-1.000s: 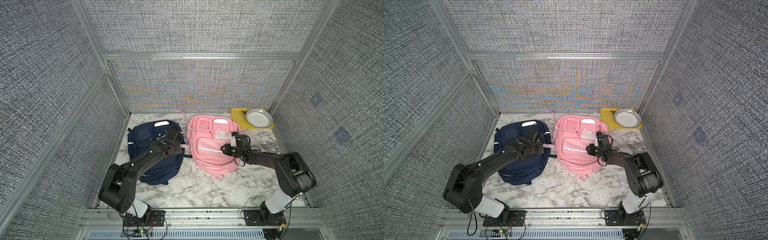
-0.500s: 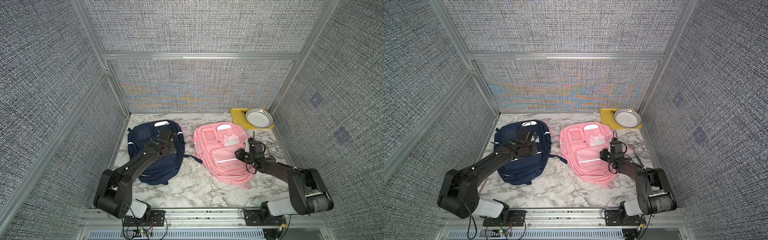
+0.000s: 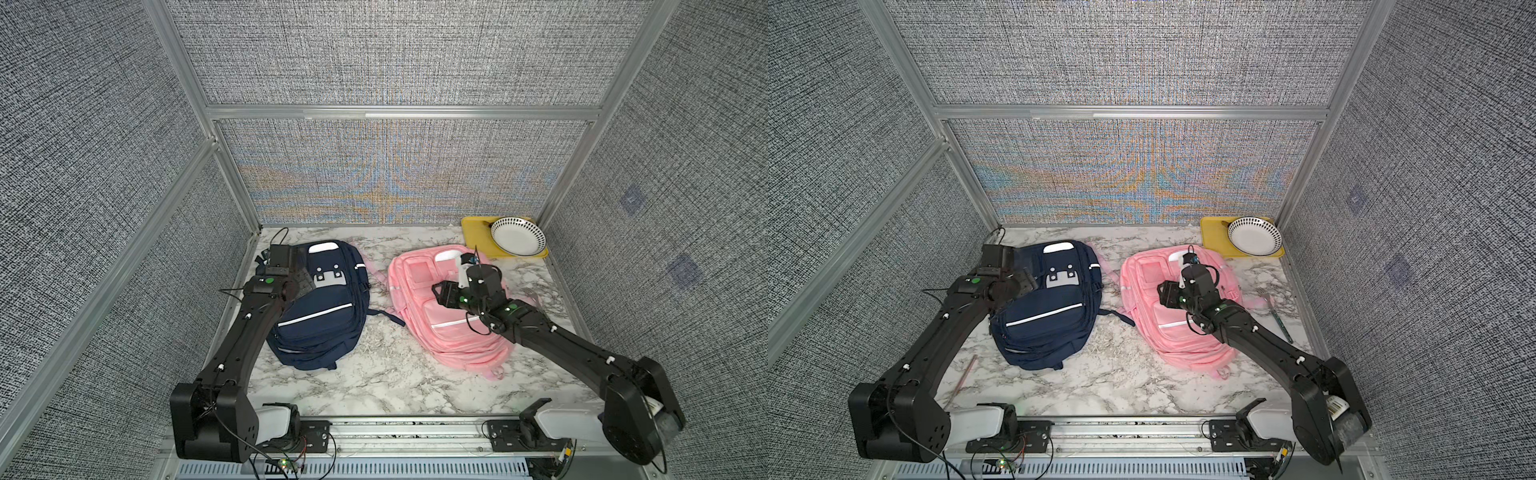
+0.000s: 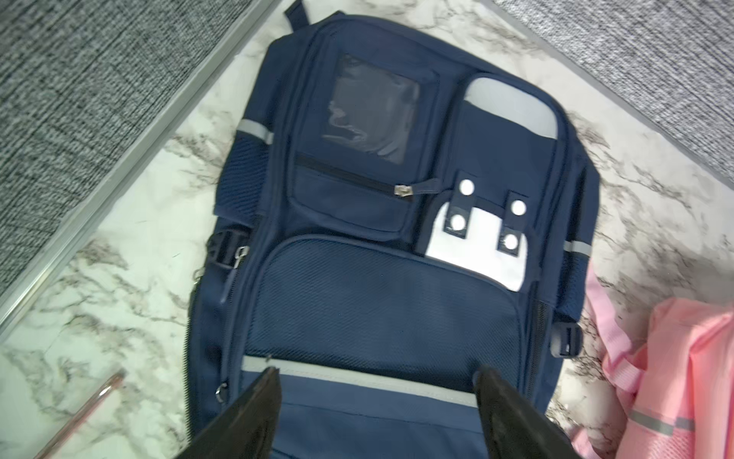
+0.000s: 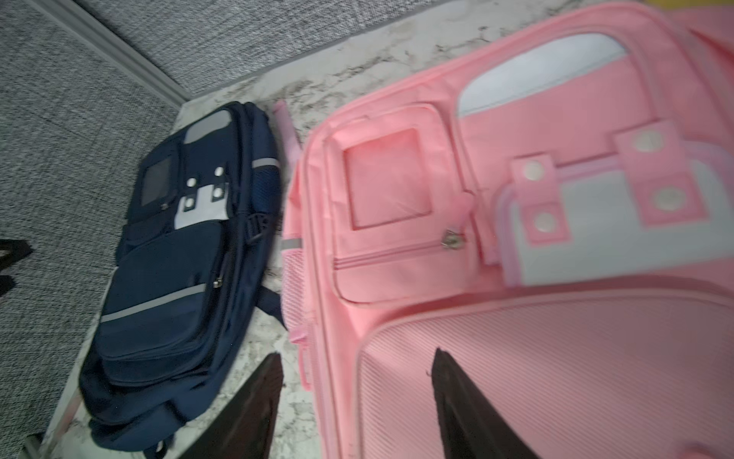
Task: Zip up the backpack
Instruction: Place the backpack at the center of the board, then adjust the backpack at the center of the board.
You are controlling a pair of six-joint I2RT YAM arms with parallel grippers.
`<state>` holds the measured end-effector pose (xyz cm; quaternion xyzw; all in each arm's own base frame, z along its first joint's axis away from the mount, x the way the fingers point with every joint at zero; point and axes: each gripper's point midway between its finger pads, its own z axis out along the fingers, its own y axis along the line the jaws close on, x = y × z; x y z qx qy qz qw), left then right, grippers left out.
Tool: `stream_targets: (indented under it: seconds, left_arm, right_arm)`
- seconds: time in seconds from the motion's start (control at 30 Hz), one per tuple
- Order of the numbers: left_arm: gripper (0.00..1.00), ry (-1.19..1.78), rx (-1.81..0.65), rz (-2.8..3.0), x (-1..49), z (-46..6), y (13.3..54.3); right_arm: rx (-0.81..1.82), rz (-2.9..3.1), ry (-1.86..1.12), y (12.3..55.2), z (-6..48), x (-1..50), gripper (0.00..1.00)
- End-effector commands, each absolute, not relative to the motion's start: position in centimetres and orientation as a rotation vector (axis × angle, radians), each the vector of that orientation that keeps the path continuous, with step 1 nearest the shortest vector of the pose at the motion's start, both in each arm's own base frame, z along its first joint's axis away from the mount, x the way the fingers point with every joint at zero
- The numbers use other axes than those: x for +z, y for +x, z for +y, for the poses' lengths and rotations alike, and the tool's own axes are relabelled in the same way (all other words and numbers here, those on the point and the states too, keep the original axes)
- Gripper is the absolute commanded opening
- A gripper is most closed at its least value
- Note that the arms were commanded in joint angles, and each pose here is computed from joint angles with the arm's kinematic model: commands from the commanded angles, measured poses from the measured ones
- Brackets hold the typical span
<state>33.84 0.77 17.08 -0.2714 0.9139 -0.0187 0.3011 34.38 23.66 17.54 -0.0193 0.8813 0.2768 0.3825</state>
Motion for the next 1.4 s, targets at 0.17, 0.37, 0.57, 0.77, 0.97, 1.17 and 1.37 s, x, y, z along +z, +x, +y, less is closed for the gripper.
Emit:
stream_targets:
  seconds: [0.17, 0.37, 0.57, 0.77, 0.97, 1.17, 1.37]
  left_arm:
    - [0.81, -0.867, -0.108, 2.510, 14.6, 3.9, 31.9]
    - [0.80, -0.952, -0.065, 2.500, 14.2, 6.7, 31.6]
    - [0.80, -1.008, -0.052, 2.491, 14.0, 8.8, 30.8]
    - [0.81, -1.023, -0.043, 2.487, 13.7, 9.3, 30.1]
    - [0.80, -1.023, -0.062, 2.485, 13.5, 9.3, 30.4]
    - [0.80, -1.022, -0.060, 2.483, 13.5, 9.4, 30.4]
    - [0.80, -1.016, -0.081, 2.499, 13.1, 9.0, 30.4]
  right_arm:
    - [1.029, 2.353, -0.483, 36.7, 41.5, 13.0, 0.63]
    - [0.976, 2.477, -0.449, 41.5, 43.7, 7.7, 0.62]
    - [0.994, 2.568, -0.416, 42.4, 43.4, 4.3, 0.62]
    - [0.906, 2.616, -0.359, 42.7, 40.6, 2.9, 0.62]
    - [0.885, 2.619, -0.358, 42.0, 39.3, 3.2, 0.62]
    - [0.955, 2.606, -0.373, 41.1, 39.7, 3.6, 0.62]
    - [1.071, 2.598, -0.455, 40.7, 43.3, 3.6, 0.60]
